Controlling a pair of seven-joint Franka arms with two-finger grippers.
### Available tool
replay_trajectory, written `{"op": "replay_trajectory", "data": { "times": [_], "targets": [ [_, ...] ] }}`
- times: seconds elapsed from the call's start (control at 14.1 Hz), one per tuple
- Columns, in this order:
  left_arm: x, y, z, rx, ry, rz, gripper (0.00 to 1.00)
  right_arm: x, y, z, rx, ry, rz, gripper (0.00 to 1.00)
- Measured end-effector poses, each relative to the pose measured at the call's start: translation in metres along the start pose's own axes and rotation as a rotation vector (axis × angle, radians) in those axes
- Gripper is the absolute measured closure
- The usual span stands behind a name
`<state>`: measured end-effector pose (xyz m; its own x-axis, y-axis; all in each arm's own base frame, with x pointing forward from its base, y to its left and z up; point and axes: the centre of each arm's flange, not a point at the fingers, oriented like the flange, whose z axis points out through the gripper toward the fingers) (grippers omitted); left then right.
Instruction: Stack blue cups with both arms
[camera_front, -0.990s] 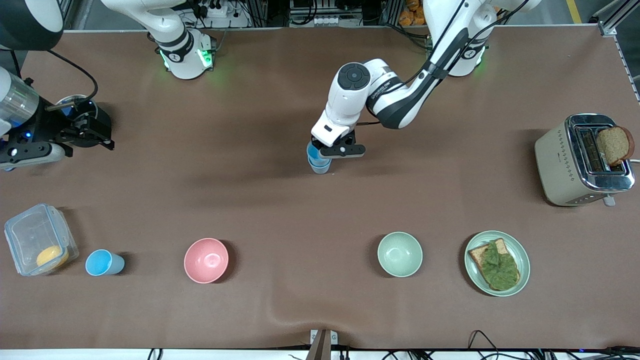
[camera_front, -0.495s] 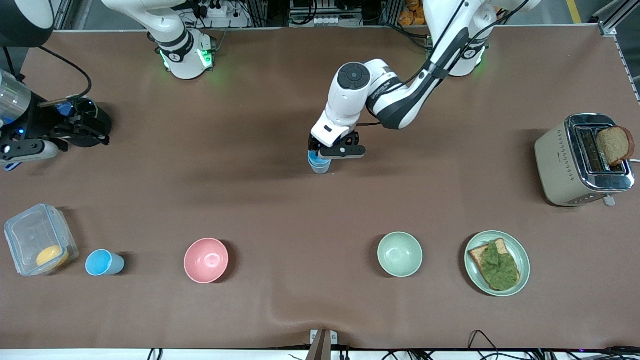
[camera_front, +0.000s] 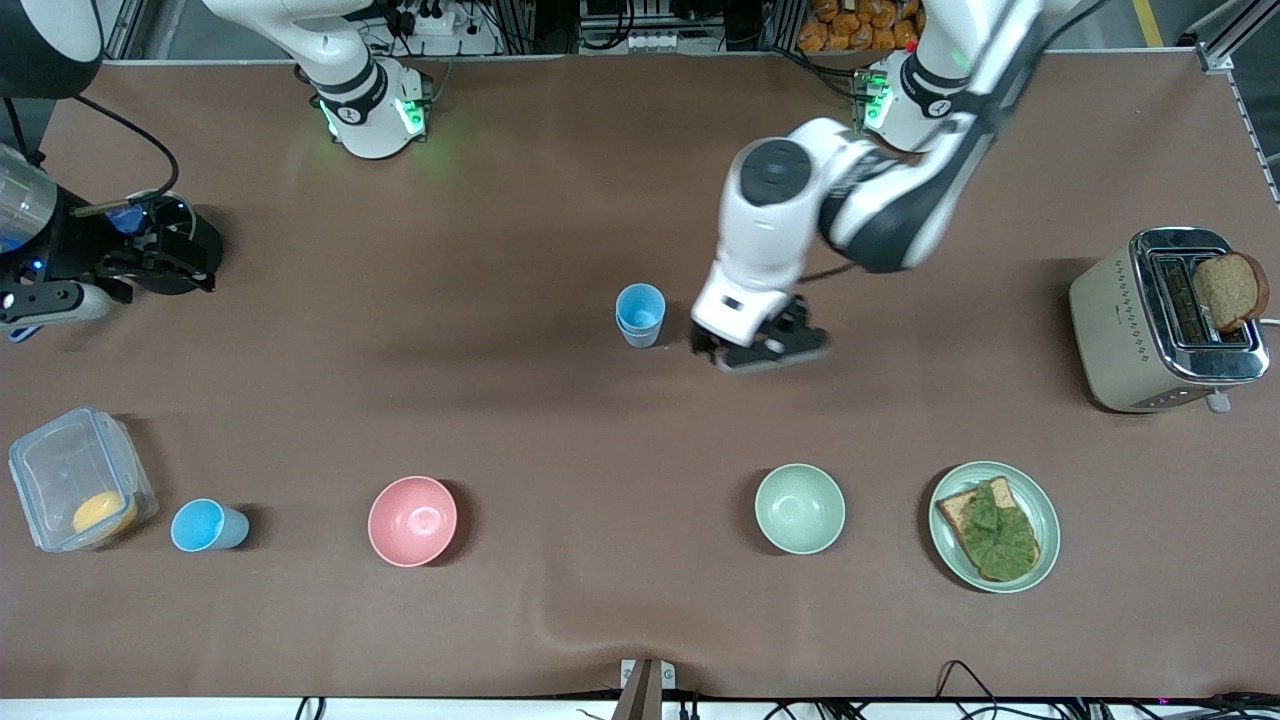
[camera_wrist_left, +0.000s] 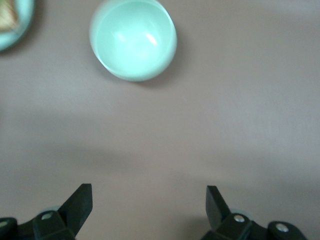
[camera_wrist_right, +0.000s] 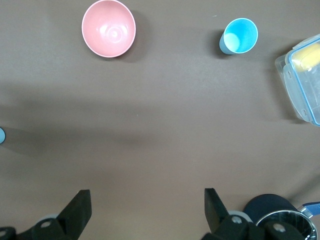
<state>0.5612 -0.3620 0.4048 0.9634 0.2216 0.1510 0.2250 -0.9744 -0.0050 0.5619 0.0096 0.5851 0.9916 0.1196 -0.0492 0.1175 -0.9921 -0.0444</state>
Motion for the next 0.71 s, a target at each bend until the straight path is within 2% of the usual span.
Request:
{"op": "replay_trajectory", "data": {
  "times": [0.14,0.35,0.71],
  "targets": [
    [0.05,-0.047,-0.006,0.008,0.012,-0.018,0.0,0.0,-0.001,0.0,0.0,0.0,-0.001,0.0],
    [0.105,-0.127,-0.005,0.047,-0.006,0.006,0.0,0.0,-0.003,-0.001,0.0,0.0,-0.005,0.0],
    [0.162,-0.264,-0.023,0.052,-0.052,0.055,0.0,0.0,-0.012,-0.001,0.002,-0.011,-0.023,0.0]
  ]
}}
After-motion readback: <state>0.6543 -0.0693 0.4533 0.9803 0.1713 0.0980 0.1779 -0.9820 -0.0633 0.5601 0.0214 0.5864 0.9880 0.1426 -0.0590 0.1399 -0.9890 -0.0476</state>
